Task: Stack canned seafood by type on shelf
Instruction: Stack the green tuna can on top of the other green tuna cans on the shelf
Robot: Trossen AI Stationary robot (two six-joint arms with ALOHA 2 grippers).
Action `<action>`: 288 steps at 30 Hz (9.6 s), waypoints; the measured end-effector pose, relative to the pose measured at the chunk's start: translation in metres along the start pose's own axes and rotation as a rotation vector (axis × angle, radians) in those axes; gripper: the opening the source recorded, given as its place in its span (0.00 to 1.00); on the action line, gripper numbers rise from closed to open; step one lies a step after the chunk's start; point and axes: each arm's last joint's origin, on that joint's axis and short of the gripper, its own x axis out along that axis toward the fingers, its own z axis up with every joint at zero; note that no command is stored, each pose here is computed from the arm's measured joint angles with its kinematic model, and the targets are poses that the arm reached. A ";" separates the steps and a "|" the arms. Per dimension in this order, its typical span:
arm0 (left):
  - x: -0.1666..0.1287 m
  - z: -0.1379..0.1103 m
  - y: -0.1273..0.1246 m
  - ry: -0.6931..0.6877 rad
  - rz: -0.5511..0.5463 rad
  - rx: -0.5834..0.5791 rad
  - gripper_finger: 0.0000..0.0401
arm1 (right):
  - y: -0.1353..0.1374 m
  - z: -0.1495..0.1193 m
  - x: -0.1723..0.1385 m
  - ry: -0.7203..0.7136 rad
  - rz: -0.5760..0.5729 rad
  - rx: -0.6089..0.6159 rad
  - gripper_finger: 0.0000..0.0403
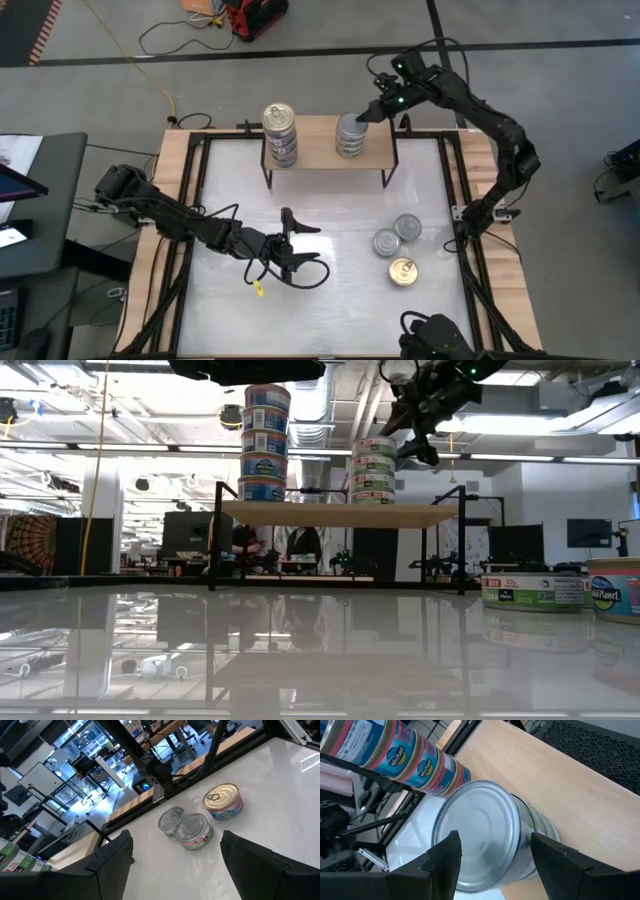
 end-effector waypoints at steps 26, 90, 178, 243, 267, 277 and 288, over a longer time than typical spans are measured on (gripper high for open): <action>0.014 -0.015 0.024 0.041 0.061 -0.364 0.72 | 0.130 -0.104 -0.080 -0.237 -0.244 -0.498 0.65; 0.092 -0.048 0.022 0.218 -0.088 -0.447 0.72 | 0.095 -0.365 0.071 0.289 -0.483 -0.728 0.65; 0.056 -0.024 0.013 0.337 -0.081 -0.336 0.72 | 0.119 -0.289 0.187 0.555 -0.219 -0.737 0.65; -0.079 -0.059 0.019 -0.134 0.043 -0.593 0.72 | 0.126 -0.315 0.200 0.511 -0.205 -0.630 0.65; -0.073 -0.049 0.023 0.001 0.084 -0.544 0.72 | 0.144 -0.296 0.222 0.521 -0.212 -0.666 0.65; -0.065 -0.059 0.018 0.066 -0.007 -0.645 0.72 | 0.168 -0.272 0.151 0.295 -0.317 -0.741 0.65; 0.005 -0.043 -0.002 0.268 -0.087 -0.632 0.72 | 0.138 -0.299 0.091 0.173 -0.399 -0.632 0.65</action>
